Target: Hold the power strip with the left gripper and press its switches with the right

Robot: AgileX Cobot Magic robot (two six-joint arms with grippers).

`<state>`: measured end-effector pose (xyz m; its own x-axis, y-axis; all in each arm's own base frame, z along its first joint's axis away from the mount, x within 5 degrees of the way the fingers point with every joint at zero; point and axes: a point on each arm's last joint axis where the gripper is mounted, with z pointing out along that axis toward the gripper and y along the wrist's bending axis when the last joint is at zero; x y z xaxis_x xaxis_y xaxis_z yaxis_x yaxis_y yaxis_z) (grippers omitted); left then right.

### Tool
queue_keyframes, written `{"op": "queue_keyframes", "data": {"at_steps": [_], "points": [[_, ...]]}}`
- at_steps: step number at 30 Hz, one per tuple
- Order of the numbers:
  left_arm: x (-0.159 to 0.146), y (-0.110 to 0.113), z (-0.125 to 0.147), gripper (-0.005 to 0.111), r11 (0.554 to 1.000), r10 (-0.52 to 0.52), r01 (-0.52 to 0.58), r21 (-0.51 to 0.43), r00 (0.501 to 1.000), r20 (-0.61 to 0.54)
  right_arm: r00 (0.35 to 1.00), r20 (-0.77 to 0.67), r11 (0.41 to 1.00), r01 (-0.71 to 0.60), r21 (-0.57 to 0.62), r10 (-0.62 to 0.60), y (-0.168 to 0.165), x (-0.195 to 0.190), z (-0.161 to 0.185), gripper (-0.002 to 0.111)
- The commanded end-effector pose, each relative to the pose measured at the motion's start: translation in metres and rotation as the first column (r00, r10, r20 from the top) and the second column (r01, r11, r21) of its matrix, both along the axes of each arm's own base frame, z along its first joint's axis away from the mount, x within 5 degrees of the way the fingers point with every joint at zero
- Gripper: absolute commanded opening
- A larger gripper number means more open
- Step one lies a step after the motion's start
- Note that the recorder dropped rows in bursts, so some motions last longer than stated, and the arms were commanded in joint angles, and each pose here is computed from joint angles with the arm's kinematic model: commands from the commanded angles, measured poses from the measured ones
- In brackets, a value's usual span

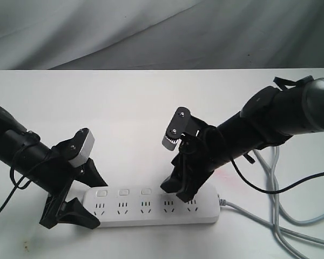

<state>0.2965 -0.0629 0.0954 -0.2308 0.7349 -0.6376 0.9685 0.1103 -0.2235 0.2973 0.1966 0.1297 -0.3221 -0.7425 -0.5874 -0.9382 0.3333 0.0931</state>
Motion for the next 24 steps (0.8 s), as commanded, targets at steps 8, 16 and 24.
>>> {"op": "queue_keyframes", "data": {"at_steps": [8, 16, 24], "points": [[0.001, 0.000, 0.000, 0.000, 1.000, 0.008, -0.009, 0.012, 1.000, 0.004, 0.991, 0.118, 0.998, 0.067, 0.011, -0.068, -0.042, 0.000, 0.044, 0.060], [0.001, 0.000, 0.000, 0.000, 1.000, 0.008, -0.009, 0.012, 1.000, 0.004, 0.991, 0.112, 0.997, 0.077, 0.001, -0.076, -0.045, -0.006, 0.036, 0.060], [0.001, 0.000, 0.000, 0.000, 1.000, 0.008, -0.009, 0.012, 1.000, 0.004, 0.996, 0.059, 0.997, 0.074, -0.035, -0.072, -0.044, -0.003, 0.012, 0.060]]}}
